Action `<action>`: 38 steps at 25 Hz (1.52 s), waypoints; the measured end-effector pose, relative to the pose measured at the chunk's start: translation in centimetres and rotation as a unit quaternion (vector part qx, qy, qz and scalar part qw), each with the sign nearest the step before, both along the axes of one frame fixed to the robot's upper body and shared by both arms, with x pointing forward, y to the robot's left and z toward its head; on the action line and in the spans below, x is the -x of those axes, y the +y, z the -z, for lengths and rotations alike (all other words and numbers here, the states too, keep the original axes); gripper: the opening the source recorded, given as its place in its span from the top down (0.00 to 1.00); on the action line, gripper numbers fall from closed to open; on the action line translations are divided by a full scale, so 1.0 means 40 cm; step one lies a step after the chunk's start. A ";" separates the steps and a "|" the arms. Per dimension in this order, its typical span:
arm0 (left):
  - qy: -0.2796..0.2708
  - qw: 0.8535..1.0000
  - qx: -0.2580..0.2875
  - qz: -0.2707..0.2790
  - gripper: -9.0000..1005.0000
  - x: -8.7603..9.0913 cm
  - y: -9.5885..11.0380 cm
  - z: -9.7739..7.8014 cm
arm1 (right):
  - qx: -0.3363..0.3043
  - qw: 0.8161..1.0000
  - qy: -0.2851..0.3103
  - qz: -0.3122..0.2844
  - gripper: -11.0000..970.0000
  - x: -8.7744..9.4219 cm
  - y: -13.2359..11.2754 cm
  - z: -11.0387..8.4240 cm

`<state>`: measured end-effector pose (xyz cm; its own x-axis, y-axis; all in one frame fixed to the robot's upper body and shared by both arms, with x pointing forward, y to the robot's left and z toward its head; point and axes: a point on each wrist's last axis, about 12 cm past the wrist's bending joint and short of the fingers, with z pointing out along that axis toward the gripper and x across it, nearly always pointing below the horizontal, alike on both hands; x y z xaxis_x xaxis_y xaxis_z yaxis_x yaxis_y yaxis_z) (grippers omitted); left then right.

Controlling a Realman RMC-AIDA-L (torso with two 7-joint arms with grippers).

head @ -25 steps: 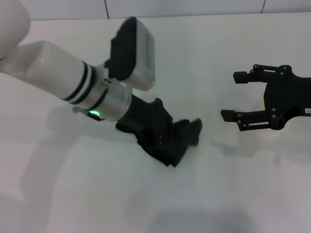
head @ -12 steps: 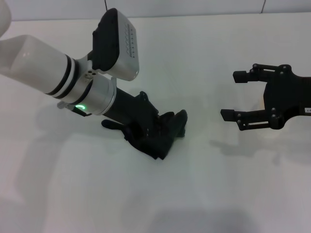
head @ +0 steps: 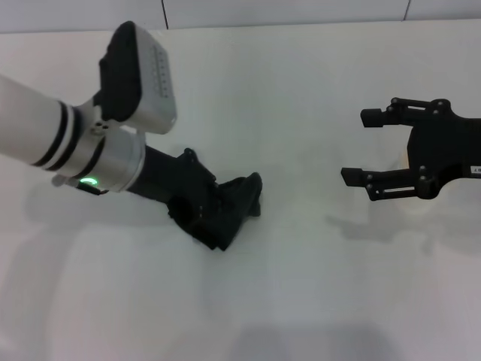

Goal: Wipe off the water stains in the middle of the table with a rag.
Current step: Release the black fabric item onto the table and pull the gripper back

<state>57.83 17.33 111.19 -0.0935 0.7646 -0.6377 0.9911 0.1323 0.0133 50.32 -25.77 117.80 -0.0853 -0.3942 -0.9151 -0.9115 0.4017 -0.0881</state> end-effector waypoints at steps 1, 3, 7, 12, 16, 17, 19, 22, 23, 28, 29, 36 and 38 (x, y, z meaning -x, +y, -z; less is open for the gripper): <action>0.002 1.000 0.003 -0.005 0.91 0.004 0.008 0.000 | 0.000 1.000 0.000 0.000 0.10 0.000 0.000 0.000; 0.007 1.000 0.012 -0.014 0.91 0.013 0.024 0.001 | 0.000 1.000 0.000 -0.001 0.10 0.000 0.002 0.000; 0.016 0.999 0.030 -0.030 0.91 0.028 0.048 0.004 | 0.000 1.000 0.000 -0.003 0.10 -0.001 0.004 0.000; 0.025 0.995 0.071 -0.069 0.91 0.043 0.088 0.008 | 0.000 1.000 -0.001 -0.004 0.10 -0.003 0.006 -0.001; 0.031 0.992 0.089 -0.087 0.91 0.047 0.102 0.009 | 0.000 1.000 -0.002 -0.006 0.10 -0.004 0.009 -0.002; 0.032 0.991 0.090 -0.091 0.91 0.047 0.106 0.009 | 0.000 1.000 -0.002 -0.007 0.10 -0.004 0.009 -0.002; 0.035 0.990 0.093 -0.096 0.91 0.048 0.113 0.010 | 0.000 1.000 -0.003 -0.008 0.10 -0.005 0.011 -0.004; 0.042 0.990 0.094 -0.095 0.91 0.053 0.117 0.011 | -0.001 1.000 -0.004 -0.009 0.10 -0.005 0.013 -0.005; 0.044 0.990 0.094 -0.096 0.91 0.054 0.118 0.012 | -0.001 1.000 -0.004 -0.010 0.10 -0.005 0.013 -0.005; 0.054 0.989 0.088 -0.103 0.90 0.058 0.129 0.015 | -0.002 1.000 -0.003 -0.009 0.10 -0.005 0.014 -0.006; 0.056 0.989 0.088 -0.106 0.90 0.059 0.133 0.015 | -0.002 1.000 -0.004 -0.009 0.10 -0.005 0.014 -0.006; 0.067 0.986 0.081 -0.127 0.88 0.061 0.163 0.017 | -0.002 1.000 -0.004 -0.010 0.10 -0.005 0.014 -0.006; 0.070 0.985 0.080 -0.133 0.88 0.061 0.167 0.018 | -0.002 1.000 -0.004 -0.010 0.10 -0.005 0.014 -0.006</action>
